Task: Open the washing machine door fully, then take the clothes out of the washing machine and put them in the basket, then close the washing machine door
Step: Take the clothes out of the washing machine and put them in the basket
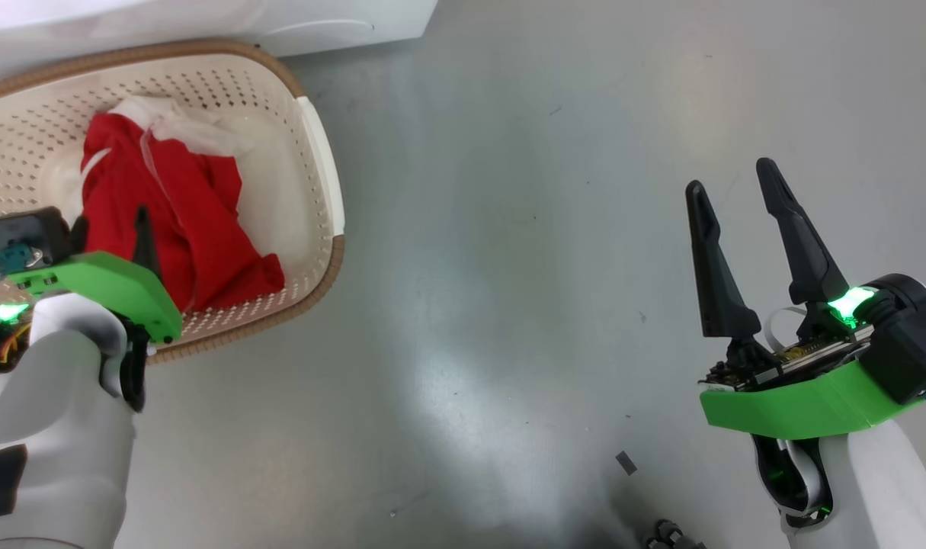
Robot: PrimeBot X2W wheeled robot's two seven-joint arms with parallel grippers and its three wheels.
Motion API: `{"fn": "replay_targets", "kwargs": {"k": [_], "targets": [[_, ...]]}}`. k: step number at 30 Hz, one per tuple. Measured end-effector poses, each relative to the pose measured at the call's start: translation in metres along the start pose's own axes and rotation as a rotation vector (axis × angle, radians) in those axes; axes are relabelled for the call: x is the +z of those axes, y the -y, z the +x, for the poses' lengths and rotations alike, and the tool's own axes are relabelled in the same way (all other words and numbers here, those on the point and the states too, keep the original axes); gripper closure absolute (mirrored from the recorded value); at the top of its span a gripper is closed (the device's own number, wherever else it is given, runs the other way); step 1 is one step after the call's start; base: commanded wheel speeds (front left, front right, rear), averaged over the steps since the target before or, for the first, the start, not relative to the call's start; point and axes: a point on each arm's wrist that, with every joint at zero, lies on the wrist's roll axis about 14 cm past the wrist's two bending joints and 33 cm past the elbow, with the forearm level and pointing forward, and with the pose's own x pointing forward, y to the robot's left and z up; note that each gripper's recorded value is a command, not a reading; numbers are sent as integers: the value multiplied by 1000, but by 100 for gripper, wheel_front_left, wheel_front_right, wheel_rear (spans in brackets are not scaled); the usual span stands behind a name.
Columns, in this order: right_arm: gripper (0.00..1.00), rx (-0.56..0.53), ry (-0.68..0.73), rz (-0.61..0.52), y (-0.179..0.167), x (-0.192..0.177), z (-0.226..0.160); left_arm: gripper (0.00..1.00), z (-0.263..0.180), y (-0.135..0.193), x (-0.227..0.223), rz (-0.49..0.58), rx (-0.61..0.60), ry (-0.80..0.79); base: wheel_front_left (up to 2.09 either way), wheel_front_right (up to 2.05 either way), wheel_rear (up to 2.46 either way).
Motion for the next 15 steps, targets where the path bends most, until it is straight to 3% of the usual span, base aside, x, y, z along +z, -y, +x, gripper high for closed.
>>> {"fn": "replay_targets", "kwargs": {"k": [15], "targets": [[0,23,38,-6,-8,14,1,0,-25,14,60,-32,-66,249,0,0,0]]}}
